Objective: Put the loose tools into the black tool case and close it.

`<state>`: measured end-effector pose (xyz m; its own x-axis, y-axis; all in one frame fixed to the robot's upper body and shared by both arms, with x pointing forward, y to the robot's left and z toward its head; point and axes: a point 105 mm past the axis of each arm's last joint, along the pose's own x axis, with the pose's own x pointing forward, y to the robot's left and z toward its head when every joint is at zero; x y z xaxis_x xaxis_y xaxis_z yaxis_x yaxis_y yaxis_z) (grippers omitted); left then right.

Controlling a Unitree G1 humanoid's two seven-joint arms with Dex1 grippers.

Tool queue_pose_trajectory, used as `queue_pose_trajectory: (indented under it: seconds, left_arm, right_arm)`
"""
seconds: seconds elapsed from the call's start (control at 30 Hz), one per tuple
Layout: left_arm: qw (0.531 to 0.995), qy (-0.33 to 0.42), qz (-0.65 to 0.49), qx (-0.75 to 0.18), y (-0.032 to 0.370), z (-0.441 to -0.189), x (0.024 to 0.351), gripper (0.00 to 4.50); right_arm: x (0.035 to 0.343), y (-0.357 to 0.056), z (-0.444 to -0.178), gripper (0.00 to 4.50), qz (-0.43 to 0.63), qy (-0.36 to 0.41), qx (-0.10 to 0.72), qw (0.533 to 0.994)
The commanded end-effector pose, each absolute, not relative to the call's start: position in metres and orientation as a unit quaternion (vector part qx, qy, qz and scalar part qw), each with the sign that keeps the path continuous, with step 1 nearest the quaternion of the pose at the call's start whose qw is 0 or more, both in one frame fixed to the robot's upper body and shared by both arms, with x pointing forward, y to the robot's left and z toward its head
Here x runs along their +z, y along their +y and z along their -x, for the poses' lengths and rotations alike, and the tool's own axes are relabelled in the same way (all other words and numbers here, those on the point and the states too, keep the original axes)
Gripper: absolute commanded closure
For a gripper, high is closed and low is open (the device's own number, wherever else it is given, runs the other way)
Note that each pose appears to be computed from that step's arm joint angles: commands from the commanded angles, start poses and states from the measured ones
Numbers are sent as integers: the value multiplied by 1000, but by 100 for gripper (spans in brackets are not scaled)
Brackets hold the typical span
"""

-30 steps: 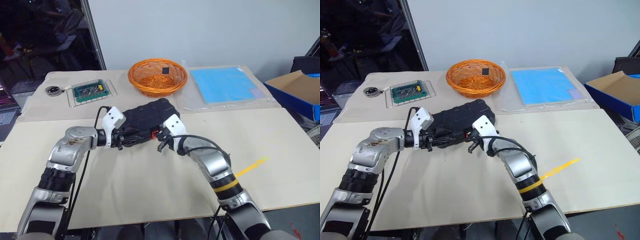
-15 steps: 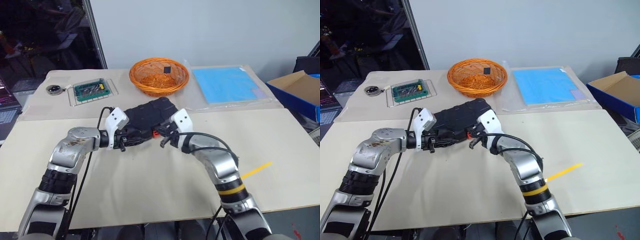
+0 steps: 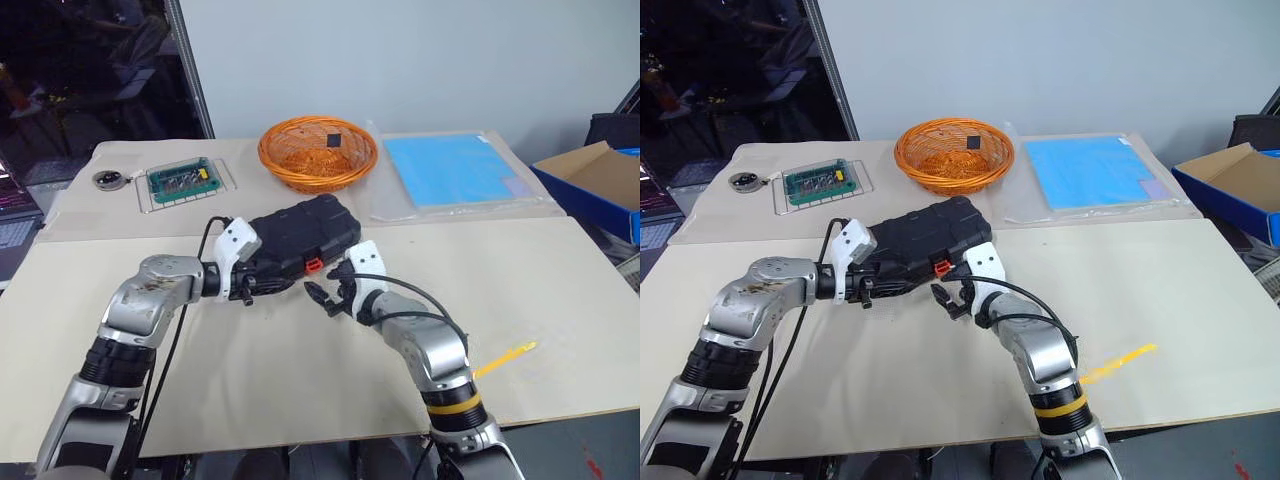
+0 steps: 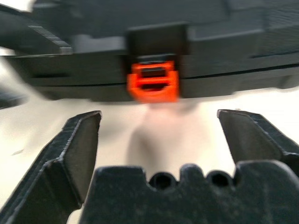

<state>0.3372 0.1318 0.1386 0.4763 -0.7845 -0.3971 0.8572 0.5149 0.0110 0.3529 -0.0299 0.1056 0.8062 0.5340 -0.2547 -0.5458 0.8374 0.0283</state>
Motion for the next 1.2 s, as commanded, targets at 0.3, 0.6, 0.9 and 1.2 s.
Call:
queue_pose_trajectory:
  seconds: [0.3,0.6,0.9,1.2]
  left_arm:
    - [860,190,-111,-460,147,-342,130,197]
    - [867,133,-79,-474,148,-341,153,197]
    - [876,99,-87,-464,158,-353,170,197]
    - [889,112,-106,-431,174,-361,156,197]
  right_arm:
    - [122,-7,-368,6,-2,73,314,947]
    - [124,10,-364,6,-6,67,340,938]
    - [126,21,-368,6,-5,63,342,938]
    - [127,28,-371,6,-11,61,333,941]
